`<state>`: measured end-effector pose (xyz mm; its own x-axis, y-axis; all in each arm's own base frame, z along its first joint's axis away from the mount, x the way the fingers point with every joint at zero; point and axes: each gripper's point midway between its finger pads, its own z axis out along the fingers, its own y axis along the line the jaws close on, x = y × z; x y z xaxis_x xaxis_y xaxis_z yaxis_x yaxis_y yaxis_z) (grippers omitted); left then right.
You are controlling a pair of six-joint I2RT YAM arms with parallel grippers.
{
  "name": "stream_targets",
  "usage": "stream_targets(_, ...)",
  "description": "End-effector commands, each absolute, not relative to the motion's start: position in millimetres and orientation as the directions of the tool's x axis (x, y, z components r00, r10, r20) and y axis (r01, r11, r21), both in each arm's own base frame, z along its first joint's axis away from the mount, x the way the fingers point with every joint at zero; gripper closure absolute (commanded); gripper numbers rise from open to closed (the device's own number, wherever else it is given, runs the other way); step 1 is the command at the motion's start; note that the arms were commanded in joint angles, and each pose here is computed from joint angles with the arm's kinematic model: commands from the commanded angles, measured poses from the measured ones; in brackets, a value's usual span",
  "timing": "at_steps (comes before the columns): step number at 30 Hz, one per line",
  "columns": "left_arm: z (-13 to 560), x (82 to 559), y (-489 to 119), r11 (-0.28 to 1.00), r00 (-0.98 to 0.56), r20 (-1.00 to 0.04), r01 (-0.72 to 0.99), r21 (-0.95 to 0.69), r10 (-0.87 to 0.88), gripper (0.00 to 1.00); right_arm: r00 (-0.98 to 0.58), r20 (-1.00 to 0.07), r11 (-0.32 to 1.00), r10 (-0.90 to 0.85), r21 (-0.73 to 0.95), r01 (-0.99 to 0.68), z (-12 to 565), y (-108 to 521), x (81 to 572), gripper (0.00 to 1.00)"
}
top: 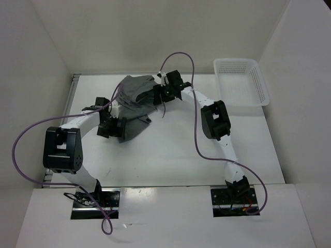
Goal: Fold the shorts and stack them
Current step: Move the shorts to the center of the board, then flatten the shorts out
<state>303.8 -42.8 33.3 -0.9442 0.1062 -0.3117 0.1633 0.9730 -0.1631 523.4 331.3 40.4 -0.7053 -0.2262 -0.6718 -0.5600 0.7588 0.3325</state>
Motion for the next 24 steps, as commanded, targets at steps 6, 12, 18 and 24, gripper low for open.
stream_targets(6, 17.3, 327.4, -69.7, 0.932, -0.936, -0.333, 0.215, -0.293, 0.111, 0.05, -0.598, -0.786, 0.776, -0.157, 0.276, -0.567, 67.9, 352.6, 567.5, 0.2)
stream_targets(12, 8.4, 333.4, -76.0, 0.919, -0.94, -0.324, 0.221, -0.328, 0.11, 0.86, -0.613, -0.768, 0.79, -0.185, 0.254, -0.557, 49.3, 365.9, 555.0, 0.45)
stream_targets(18, 27.9, 345.6, -67.7, 0.937, -0.918, -0.382, 0.225, -0.269, 0.111, 1.0, -0.566, -0.801, 0.826, -0.196, 0.176, -0.535, 70.2, 354.5, 566.5, 1.0)
stream_targets(24, 121.4, 390.2, -0.9, 0.997, -0.791, -0.607, 0.071, 0.039, 0.08, 1.0, -0.475, -0.852, 0.799, -0.22, 0.122, -0.589, 175.0, 322.6, 536.7, 1.0)
